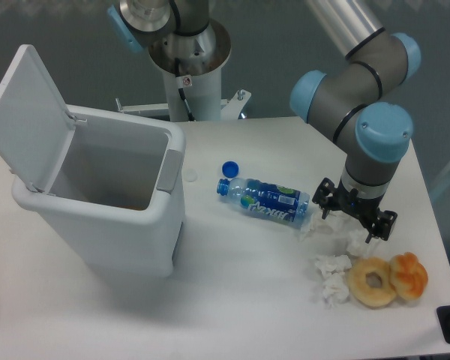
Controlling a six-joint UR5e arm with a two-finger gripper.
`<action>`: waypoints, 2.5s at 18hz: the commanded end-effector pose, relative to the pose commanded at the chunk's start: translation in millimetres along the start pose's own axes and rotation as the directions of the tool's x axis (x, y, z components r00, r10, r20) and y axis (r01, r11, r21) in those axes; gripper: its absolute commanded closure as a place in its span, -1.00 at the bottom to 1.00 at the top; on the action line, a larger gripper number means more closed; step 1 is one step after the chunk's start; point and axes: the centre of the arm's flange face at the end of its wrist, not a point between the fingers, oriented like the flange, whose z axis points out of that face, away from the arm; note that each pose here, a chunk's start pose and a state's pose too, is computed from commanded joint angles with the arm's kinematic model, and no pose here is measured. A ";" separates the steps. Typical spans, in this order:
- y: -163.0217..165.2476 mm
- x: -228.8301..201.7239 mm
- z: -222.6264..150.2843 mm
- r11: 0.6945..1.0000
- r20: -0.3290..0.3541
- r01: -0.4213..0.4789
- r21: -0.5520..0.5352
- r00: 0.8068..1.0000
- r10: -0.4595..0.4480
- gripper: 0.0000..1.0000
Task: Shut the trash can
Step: 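Raise the gripper up from beside the water bottle toward the trash can, then move the gripper over the trash can behind the raised white lid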
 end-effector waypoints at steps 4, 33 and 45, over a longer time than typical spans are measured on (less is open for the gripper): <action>-1.7 1.2 0.5 1.000 0.000 -0.002 -0.001 1.000 0.002 -1.00; -109.1 238.8 -342.0 0.532 -0.223 0.693 0.487 0.687 -0.691 -1.00; -129.3 324.9 -389.3 0.489 -0.376 0.705 0.514 0.697 -0.611 -1.00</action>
